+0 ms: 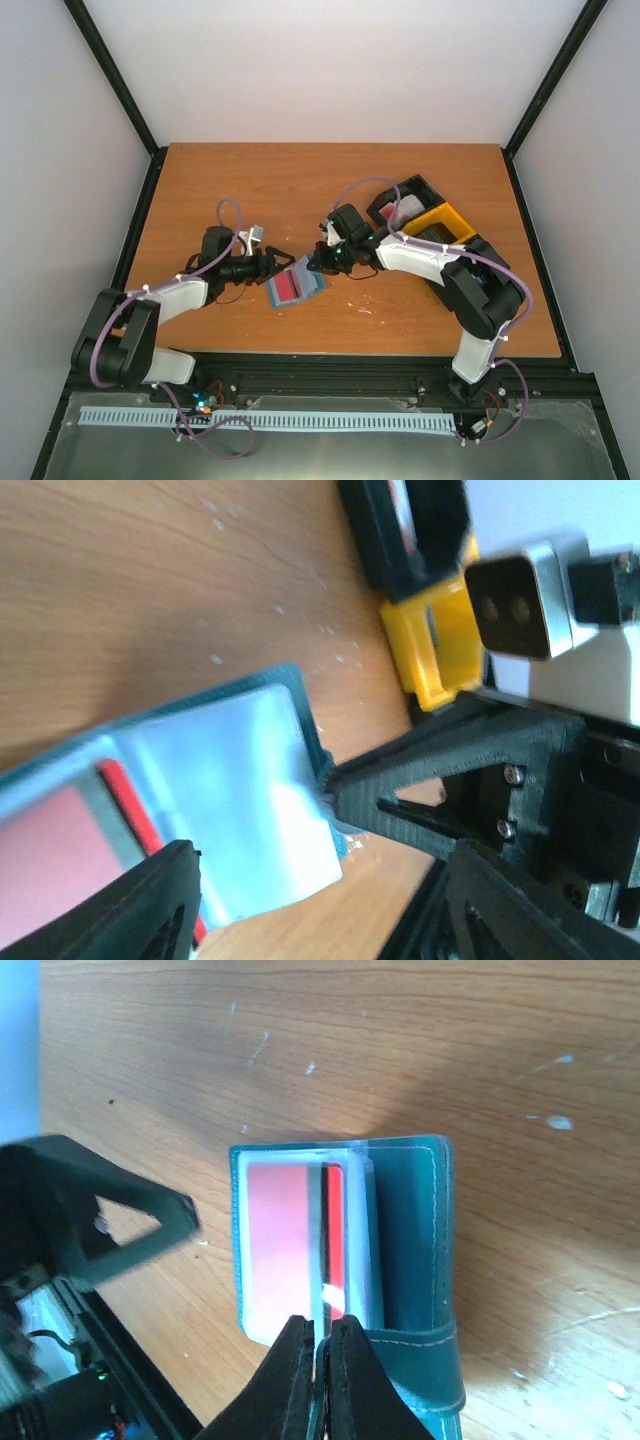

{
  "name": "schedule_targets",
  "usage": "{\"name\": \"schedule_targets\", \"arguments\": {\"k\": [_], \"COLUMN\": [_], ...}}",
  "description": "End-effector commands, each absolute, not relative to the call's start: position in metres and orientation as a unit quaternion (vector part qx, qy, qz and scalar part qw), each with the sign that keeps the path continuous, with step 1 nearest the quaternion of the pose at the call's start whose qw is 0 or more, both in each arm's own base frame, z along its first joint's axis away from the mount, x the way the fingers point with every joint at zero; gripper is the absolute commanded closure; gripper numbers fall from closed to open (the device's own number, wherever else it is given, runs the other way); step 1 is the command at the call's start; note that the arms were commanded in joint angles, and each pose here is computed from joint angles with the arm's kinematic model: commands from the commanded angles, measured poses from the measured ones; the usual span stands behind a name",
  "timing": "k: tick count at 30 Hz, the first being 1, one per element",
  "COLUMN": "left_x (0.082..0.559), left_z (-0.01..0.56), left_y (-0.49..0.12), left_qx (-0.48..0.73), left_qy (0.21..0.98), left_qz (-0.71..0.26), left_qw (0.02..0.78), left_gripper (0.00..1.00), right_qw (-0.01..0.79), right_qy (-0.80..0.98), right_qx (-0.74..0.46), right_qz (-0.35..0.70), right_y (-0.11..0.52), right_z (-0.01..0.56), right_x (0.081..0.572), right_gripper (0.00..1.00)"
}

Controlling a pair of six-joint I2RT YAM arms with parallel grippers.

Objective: Put the credit cards into the card holder
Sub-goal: Close the card holder at the center of the board.

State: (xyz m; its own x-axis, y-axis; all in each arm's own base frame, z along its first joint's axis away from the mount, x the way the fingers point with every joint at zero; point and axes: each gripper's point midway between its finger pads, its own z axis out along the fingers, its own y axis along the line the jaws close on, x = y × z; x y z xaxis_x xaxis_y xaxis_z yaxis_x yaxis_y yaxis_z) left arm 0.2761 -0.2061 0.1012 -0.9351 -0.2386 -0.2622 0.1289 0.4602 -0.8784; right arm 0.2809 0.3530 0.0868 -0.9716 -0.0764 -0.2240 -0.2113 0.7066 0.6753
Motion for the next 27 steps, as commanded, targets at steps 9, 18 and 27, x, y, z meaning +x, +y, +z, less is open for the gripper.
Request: {"name": "schedule_targets", "arguments": {"k": [9, 18, 27], "left_x": [0.247, 0.236, 0.226], "left_z": [0.042, 0.027, 0.027], "left_y": [-0.130, -0.125, -0.112], "left_qx": [-0.239, -0.305, -0.351], "left_qy": [0.915, 0.900, 0.885], "left_qz": [-0.297, -0.293, -0.282], "left_qw": [0.135, 0.103, 0.117], "left_gripper": [0.15, 0.16, 0.20], "right_qw": [0.061, -0.014, -0.009], "right_qy": [0.885, 0.847, 0.858], "right_qx": [-0.152, -0.207, -0.198], "right_qz": [0.436, 0.489, 0.473], "right_y": [0.384, 0.440, 0.432], "right_z": [0.134, 0.122, 0.106], "right_x": [0.267, 0.239, 0.237], "right_gripper": [0.97, 0.97, 0.97]}}
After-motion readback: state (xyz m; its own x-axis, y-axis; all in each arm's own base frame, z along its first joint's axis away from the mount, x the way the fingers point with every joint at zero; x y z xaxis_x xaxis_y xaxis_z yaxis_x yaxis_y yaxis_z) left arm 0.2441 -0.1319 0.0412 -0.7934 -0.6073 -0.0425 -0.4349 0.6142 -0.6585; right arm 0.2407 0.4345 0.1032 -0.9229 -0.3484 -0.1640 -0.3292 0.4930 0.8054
